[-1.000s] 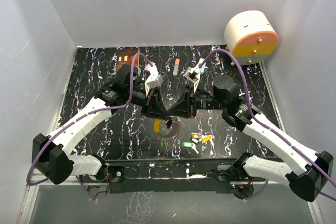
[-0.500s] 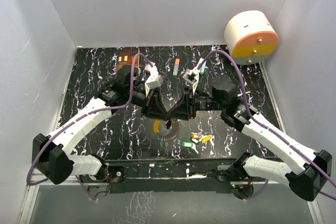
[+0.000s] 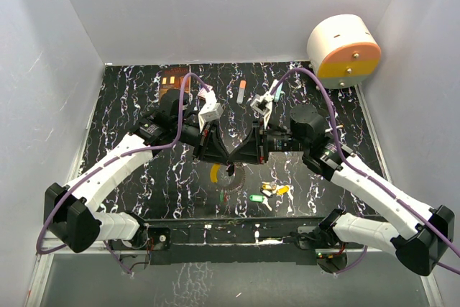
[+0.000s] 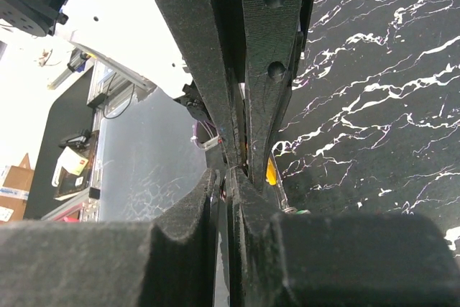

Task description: Put the keys on the keyring

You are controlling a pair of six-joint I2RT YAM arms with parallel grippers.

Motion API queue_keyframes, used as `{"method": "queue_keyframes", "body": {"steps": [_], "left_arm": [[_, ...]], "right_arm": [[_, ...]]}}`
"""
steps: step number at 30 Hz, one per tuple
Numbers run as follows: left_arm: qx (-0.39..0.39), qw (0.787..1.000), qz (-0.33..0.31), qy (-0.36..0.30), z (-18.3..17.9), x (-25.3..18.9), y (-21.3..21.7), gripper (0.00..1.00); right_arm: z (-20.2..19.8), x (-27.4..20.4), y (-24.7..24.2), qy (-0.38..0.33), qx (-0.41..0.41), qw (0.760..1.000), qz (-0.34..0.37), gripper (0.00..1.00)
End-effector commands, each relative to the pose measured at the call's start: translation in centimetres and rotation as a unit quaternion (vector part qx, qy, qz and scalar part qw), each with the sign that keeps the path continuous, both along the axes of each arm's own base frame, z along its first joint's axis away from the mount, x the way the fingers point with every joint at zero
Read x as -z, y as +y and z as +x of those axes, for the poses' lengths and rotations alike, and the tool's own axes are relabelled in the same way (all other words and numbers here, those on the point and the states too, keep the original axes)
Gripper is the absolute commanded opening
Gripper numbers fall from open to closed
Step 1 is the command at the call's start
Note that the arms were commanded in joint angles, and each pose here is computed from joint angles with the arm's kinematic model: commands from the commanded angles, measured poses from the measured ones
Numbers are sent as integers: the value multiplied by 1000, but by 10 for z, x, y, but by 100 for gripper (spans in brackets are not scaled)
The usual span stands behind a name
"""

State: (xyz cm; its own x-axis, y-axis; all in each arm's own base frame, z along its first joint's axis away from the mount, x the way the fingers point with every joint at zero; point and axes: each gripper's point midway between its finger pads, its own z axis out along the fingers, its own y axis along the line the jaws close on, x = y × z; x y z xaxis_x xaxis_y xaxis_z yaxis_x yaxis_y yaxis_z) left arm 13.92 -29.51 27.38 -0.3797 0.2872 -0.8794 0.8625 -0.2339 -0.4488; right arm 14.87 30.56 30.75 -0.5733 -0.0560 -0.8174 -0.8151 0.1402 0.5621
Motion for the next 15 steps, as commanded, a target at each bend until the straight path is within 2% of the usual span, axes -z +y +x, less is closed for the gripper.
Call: {"method": "queue_keyframes", "body": {"steps": [1, 3, 7, 15], "left_arm": [[10, 999, -21, -26, -5, -18, 1, 0], [9, 999, -19, -29, -5, -16, 2, 1], [4, 999, -12, -34, -3, -13, 2, 18], [4, 999, -3, -44, -4, -6, 5, 27]], "right_arm": [[-2, -9, 4, -4, -12, 1000, 22, 8], [-4, -6, 5, 18, -21, 999, 19, 8], [-10, 3, 9, 76, -36, 996, 10, 8], [-15, 10, 6, 156, -34, 987, 5, 8]]}}
